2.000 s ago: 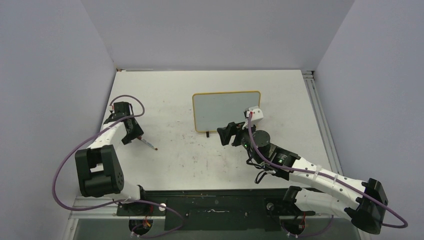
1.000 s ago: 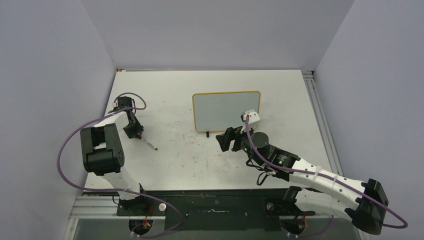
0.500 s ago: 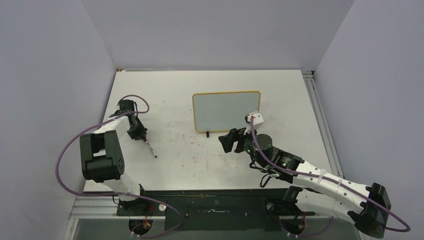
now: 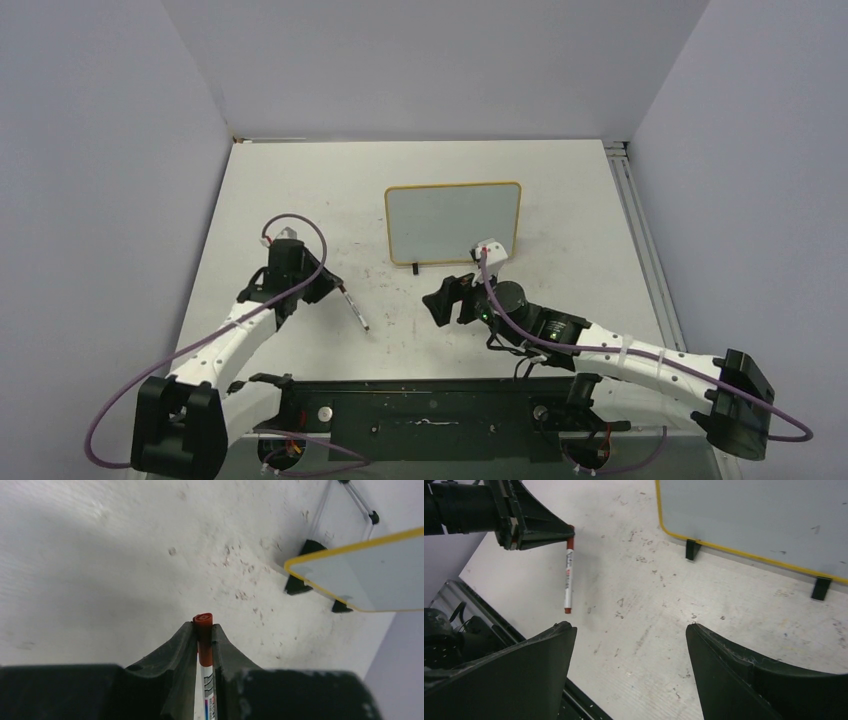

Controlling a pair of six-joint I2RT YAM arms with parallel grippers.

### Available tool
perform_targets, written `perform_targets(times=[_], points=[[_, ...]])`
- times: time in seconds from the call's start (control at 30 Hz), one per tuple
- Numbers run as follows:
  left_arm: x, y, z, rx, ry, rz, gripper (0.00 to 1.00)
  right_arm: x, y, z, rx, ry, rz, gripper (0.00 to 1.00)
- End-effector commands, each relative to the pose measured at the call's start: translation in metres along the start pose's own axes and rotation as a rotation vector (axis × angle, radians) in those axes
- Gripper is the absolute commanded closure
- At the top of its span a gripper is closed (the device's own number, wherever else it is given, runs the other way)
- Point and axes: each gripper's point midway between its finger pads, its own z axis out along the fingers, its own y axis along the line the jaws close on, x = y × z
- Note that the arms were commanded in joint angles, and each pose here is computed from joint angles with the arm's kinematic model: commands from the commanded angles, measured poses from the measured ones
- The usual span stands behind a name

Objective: Write a sentence on the whiteboard
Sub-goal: Open the whiteboard marker at the center of the board.

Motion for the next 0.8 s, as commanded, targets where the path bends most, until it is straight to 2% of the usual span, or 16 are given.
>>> perform_targets(times=[0.0,0.23,0.57,0.67,0.77], points=[[0.018,-0.043,-0.015,0.188,-0.049,-0.185,1.0,0.007,0.036,0.009,-0.13,-0.011,0.049,0.15],[0.053,-0.079,-0.03,0.322,-0.022,-0.259,1.0,0.03,0.067,0.02,-0.258,0.064,0.081,0.12],[0.07,-0.106,-0.036,0.408,0.012,-0.262,1.0,0.064,0.07,0.038,-0.216,0.193,0.07,0.29],[0.075,-0.107,-0.036,0.414,0.028,-0.272,1.0,0.067,0.077,0.038,-0.246,0.215,0.073,0.38],[0.077,-0.105,-0.035,0.415,0.027,-0.273,1.0,0.068,0.082,0.039,-0.258,0.221,0.071,0.57]])
